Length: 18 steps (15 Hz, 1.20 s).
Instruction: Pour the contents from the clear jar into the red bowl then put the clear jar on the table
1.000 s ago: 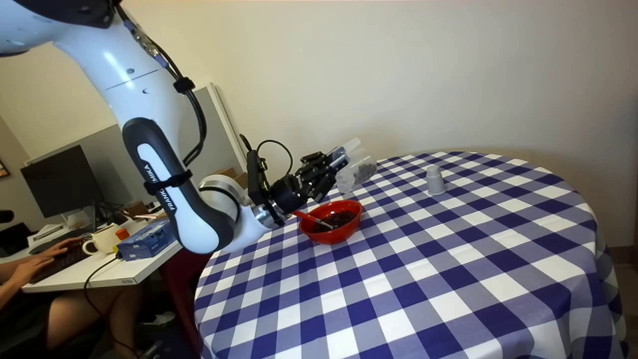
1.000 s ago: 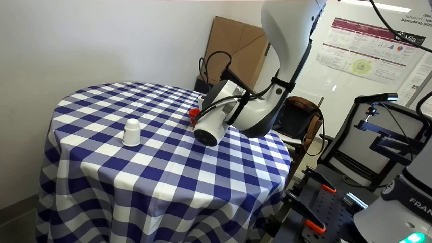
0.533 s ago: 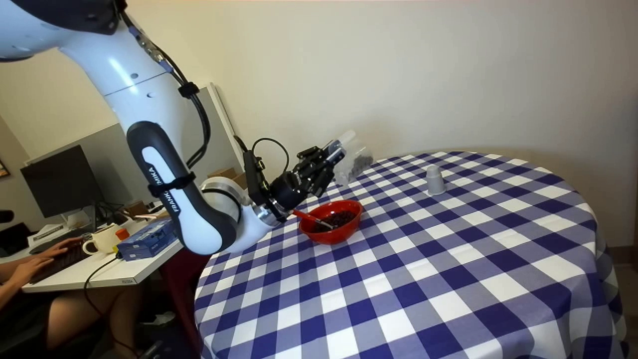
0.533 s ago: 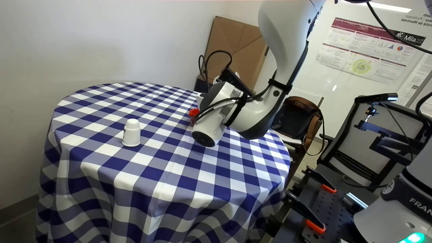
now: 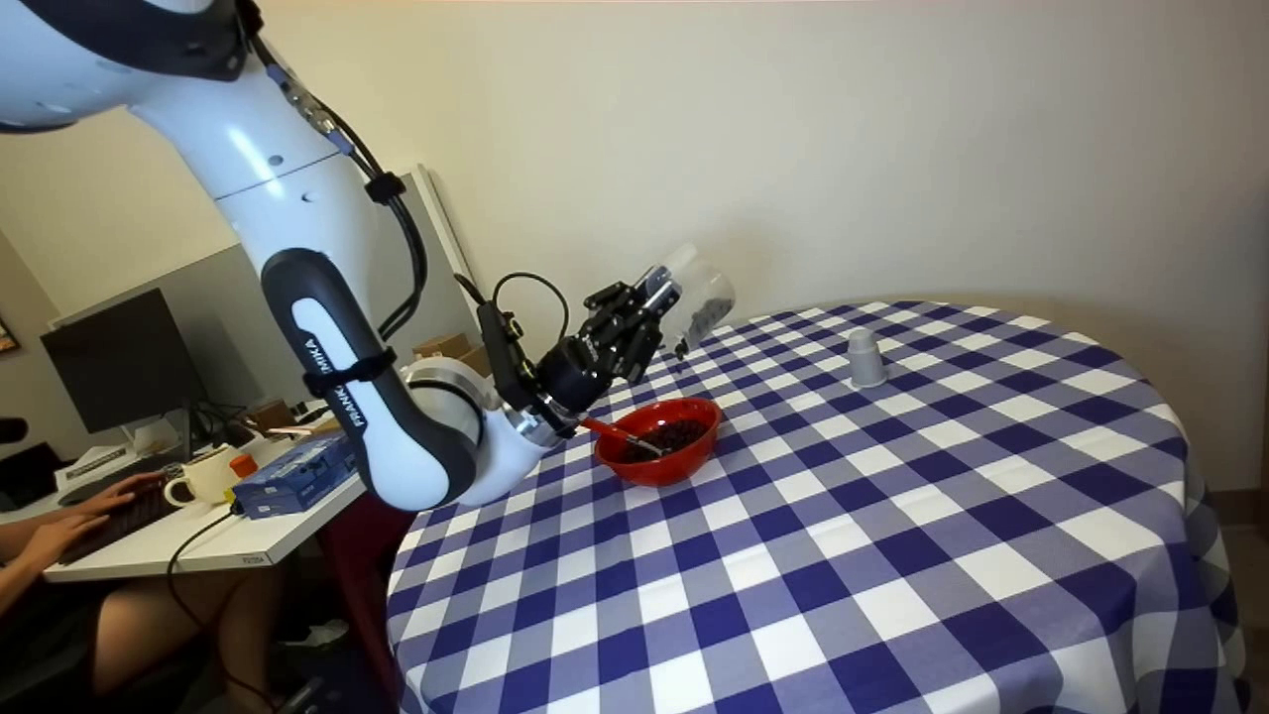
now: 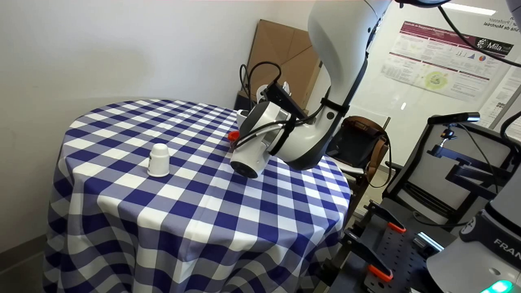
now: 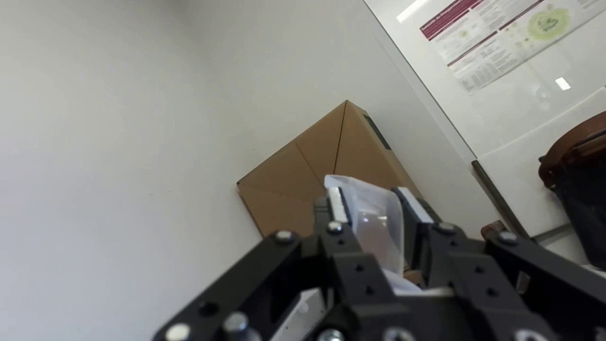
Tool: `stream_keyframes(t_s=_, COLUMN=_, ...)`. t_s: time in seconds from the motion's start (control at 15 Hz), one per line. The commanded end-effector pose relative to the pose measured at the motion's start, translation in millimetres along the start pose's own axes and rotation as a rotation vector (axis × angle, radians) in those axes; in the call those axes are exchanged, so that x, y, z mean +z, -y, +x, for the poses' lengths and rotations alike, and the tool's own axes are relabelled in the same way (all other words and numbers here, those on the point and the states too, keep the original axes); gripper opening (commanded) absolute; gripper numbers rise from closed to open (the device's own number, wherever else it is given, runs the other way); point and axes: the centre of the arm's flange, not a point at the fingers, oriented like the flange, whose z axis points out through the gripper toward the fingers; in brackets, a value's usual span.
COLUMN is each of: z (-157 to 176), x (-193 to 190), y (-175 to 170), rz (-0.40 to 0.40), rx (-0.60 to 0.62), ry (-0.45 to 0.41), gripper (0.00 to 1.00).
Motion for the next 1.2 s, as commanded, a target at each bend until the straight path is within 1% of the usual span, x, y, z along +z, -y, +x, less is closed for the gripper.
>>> stream_keyframes(t_s=0.0, z=1.0, x=-4.7, y=-3.8, rz=-0.048, rx=0.044, ry=0.039, gripper=0.11)
stream_keyframes(t_s=0.67, z=-4.7, x=-11.4, y=-10.5, rz=-0.093, rx=0.108, ry=0.076, gripper=0.11)
stream_keyframes(t_s=1.13, z=-8.3, x=-11.9, y=-13.1, rz=-0.123, rx=0.184, ry=0.109, gripper=0.11)
